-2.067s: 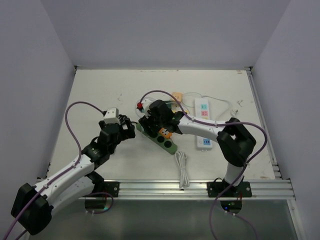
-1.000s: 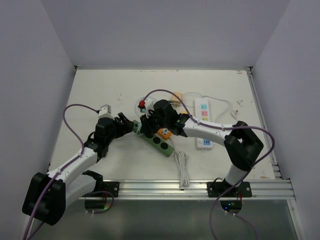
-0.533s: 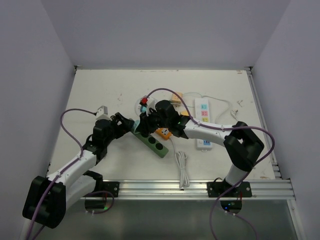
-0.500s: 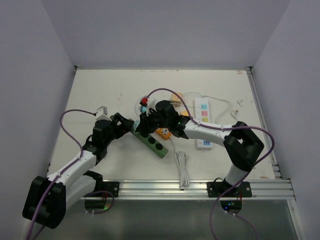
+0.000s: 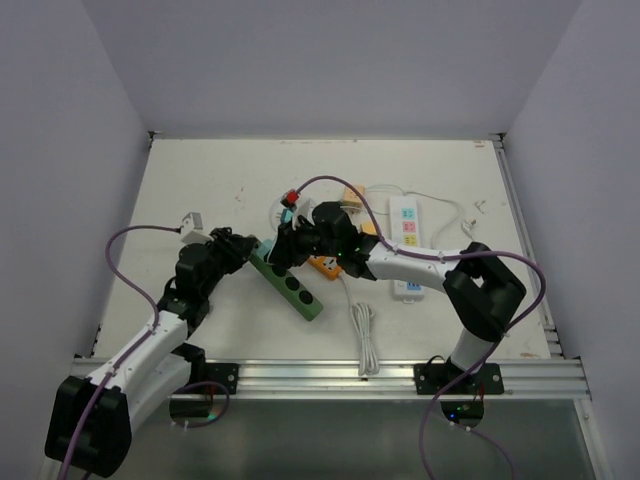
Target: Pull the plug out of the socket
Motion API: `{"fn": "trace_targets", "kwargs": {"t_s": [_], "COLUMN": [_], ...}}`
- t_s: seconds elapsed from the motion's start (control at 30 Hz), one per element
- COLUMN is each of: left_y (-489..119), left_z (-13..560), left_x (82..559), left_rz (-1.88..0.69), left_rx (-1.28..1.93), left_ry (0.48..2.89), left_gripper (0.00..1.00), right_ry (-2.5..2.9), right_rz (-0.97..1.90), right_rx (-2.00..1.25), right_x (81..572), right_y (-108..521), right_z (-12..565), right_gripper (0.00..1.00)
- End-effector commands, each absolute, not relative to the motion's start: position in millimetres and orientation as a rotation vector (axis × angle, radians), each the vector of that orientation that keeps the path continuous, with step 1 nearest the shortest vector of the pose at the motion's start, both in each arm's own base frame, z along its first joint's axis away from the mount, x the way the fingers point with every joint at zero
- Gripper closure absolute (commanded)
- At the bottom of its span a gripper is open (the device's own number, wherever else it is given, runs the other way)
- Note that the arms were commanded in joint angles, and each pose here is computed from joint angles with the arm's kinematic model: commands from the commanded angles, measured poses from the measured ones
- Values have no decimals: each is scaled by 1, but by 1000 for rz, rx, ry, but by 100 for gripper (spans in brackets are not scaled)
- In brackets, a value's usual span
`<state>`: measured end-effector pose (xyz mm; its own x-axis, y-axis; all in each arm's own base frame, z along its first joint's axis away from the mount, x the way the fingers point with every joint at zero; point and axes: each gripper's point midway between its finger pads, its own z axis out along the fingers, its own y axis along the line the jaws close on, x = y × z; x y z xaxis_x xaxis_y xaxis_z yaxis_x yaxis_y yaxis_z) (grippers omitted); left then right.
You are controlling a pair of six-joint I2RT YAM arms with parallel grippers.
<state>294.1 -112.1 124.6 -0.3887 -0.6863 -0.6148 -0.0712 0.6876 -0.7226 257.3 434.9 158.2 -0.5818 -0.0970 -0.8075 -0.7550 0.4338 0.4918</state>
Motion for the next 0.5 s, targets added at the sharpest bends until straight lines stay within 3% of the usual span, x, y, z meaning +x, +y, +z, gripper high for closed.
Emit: {"fn": "trace_targets", "kwargs": {"t_s": [0.0,0.03,0.1,0.47], "left_y": [-88,-85,-81,-57], "left_z": [122,124,120,91], "left_x": [301,303,303,303], "left_rz": [-621,-602,-559,-314], "left_rx": [-634,-634,-615,-568], "left_ry": [1842,1836,1853,1961], "left_gripper": [71,87,100,100], "right_ry": [1754,1756,1758,1670], "right_rz": [1302,1285,1259,1207], "right_rx": [-703,-693,-687,-528], "right_x": [256,259,261,286], "right_y": [451,450,446,422], "right_z": [220,220,219,256], "right_gripper": [100,100,100,100]}}
